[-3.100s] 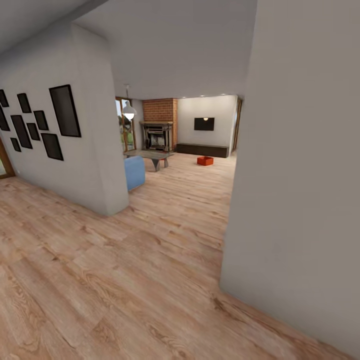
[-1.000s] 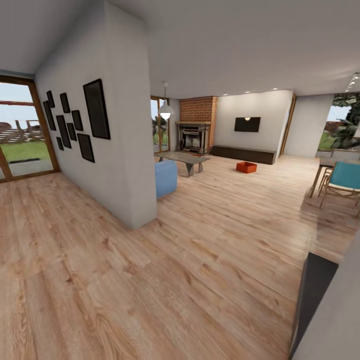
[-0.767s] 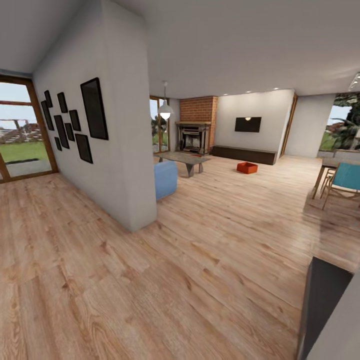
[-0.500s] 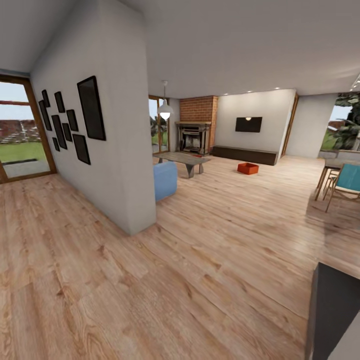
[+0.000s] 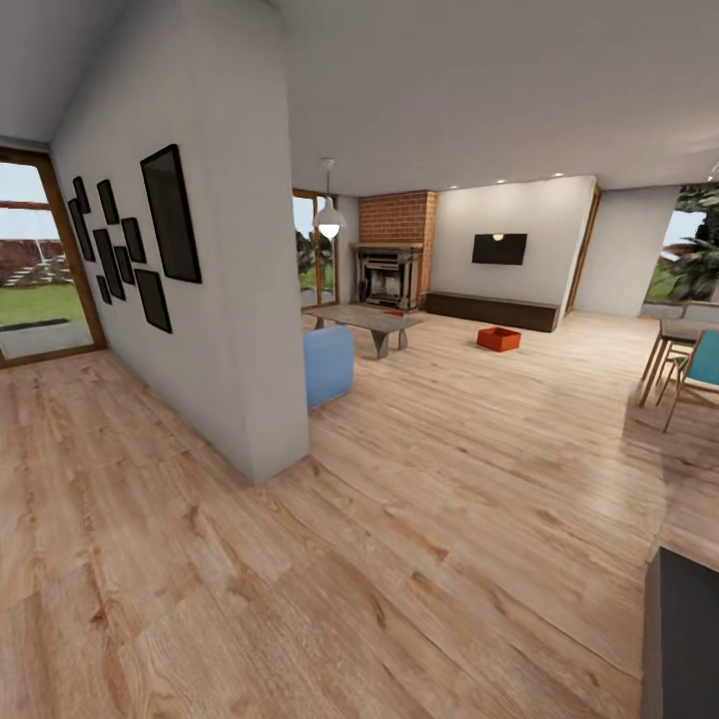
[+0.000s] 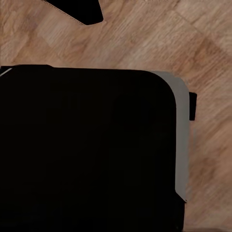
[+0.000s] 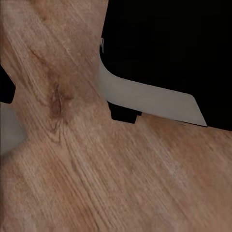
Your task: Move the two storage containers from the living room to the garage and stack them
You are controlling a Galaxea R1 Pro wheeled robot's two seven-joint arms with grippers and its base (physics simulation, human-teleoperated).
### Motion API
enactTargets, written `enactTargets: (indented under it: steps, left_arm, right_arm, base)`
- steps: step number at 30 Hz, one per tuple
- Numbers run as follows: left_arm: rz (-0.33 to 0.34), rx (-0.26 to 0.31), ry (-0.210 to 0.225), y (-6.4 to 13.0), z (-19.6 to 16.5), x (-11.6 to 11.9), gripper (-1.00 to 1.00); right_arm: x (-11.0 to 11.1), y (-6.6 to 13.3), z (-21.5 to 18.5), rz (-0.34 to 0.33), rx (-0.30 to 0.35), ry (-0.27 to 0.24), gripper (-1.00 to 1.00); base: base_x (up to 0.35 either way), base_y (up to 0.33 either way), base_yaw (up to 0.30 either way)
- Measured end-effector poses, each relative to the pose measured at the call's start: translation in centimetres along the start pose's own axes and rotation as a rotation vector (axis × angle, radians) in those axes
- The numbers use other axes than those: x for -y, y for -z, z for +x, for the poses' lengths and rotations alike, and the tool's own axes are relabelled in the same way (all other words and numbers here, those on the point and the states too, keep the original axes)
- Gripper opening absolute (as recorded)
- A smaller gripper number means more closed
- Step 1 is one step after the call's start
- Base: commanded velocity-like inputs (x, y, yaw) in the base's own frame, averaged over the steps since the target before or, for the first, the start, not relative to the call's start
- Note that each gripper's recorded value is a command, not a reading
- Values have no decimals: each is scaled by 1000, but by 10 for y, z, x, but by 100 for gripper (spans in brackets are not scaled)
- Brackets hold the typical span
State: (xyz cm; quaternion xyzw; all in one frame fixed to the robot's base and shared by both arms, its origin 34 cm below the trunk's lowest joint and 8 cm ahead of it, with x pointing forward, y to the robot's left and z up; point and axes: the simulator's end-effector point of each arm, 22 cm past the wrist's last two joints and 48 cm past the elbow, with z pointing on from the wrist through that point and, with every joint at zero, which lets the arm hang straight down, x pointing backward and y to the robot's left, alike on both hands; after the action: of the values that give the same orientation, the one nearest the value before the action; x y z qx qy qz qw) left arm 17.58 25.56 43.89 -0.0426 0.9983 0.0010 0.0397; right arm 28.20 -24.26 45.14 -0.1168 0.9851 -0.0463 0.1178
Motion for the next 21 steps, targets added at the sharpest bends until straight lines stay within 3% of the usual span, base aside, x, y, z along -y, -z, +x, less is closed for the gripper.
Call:
enactTargets:
  steps: [21]
  left_arm:
    - [-1,0,0,0,0,-1,100]
  right_arm:
    - [-3,0,-1,-5,1,-5,100]
  base:
    - [323,0,0]
